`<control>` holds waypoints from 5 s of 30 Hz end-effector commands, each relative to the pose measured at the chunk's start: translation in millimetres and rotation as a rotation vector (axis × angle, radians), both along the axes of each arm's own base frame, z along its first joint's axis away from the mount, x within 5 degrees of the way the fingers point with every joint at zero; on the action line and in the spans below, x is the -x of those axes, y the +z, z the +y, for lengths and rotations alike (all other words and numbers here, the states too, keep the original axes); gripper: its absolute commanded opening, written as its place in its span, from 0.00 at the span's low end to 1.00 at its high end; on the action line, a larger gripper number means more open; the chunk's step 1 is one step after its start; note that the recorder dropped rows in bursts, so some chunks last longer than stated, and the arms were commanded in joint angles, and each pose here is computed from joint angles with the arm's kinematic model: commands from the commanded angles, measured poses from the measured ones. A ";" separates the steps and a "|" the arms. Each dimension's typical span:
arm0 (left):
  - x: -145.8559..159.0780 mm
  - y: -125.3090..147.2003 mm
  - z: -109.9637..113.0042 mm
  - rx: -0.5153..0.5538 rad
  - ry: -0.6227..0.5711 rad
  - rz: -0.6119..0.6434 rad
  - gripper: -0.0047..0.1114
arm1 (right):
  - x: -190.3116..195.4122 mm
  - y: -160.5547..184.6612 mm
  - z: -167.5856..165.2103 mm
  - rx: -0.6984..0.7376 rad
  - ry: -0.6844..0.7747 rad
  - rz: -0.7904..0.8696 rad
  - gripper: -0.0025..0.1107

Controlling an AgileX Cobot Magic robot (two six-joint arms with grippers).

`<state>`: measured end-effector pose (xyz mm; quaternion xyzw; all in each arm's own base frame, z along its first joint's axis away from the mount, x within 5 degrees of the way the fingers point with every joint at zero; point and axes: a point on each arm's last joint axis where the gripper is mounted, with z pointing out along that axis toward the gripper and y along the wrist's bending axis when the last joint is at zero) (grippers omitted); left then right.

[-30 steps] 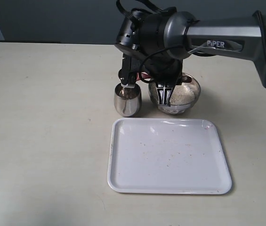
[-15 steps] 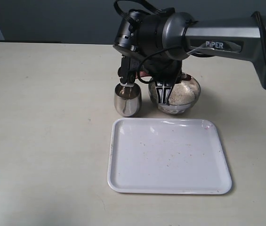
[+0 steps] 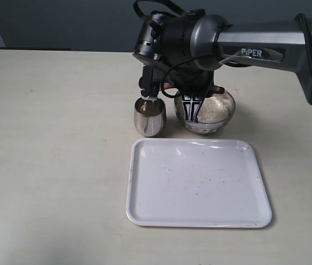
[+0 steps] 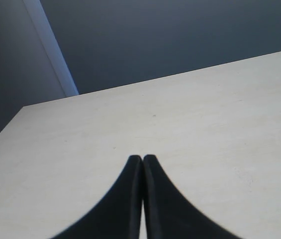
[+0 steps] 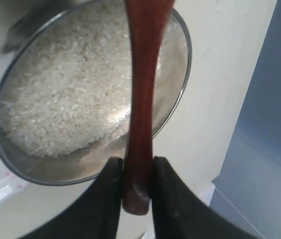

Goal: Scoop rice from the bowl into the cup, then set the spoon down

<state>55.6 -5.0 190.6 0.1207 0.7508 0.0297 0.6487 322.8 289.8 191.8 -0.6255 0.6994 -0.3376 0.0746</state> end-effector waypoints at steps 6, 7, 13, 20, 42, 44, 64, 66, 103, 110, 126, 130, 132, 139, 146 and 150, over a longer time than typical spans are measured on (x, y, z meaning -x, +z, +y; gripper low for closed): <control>0.4 1.1 0.1 0.010 0.002 -0.007 0.04 | -1.3 2.4 -0.1 -0.001 -0.008 -0.020 0.02; 0.4 1.1 0.1 0.010 0.002 -0.007 0.04 | -1.3 2.4 -0.1 -0.004 -0.011 -0.021 0.02; 0.4 1.1 0.1 0.010 0.002 -0.007 0.04 | -1.4 2.5 -0.1 -0.004 -0.013 -0.023 0.02; 0.4 1.1 0.1 0.010 0.002 -0.007 0.04 | -0.9 2.0 0.1 -0.010 -0.018 -0.018 0.02; 0.4 1.1 0.1 0.010 0.002 -0.007 0.04 | 3.2 3.9 6.2 -0.002 0.001 -0.051 0.02; 0.4 1.1 0.1 0.010 0.002 -0.007 0.04 | 2.9 4.1 6.1 -0.001 0.001 -0.055 0.02; 0.4 1.1 0.1 0.010 0.002 -0.007 0.04 | 2.5 4.6 5.9 -0.012 -0.017 -0.070 0.02; 0.4 1.1 0.1 0.010 0.002 -0.007 0.04 | 2.8 4.3 6.0 -0.015 -0.019 -0.067 0.02; 0.4 1.1 0.1 0.010 0.002 -0.007 0.04 | 14.9 -18.3 -6.8 0.078 -0.035 -0.128 0.02; 0.4 1.1 0.1 0.010 0.002 -0.007 0.04 | 18.7 -16.8 -1.2 0.070 -0.026 -0.161 0.02; 0.4 1.1 0.1 0.010 0.002 -0.007 0.04 | 33.6 -9.6 4.4 -0.016 -0.068 -0.096 0.02; 0.4 1.1 0.1 0.010 0.002 -0.007 0.04 | 40.0 5.9 3.0 -0.104 -0.105 -0.063 0.02; 0.4 1.1 0.1 0.010 0.002 -0.007 0.04 | 41.5 10.8 1.1 -0.117 -0.119 -0.055 0.02; 0.4 1.1 0.1 0.010 0.002 -0.007 0.04 | 30.0 12.4 -4.4 -0.181 -0.126 -0.060 0.02; 0.4 1.1 0.1 0.010 0.002 -0.007 0.04 | 21.6 13.9 -3.6 -0.133 -0.053 -0.139 0.02; 0.4 1.1 0.1 0.010 0.002 -0.007 0.04 | 18.9 6.9 -6.2 -0.041 -0.047 -0.156 0.02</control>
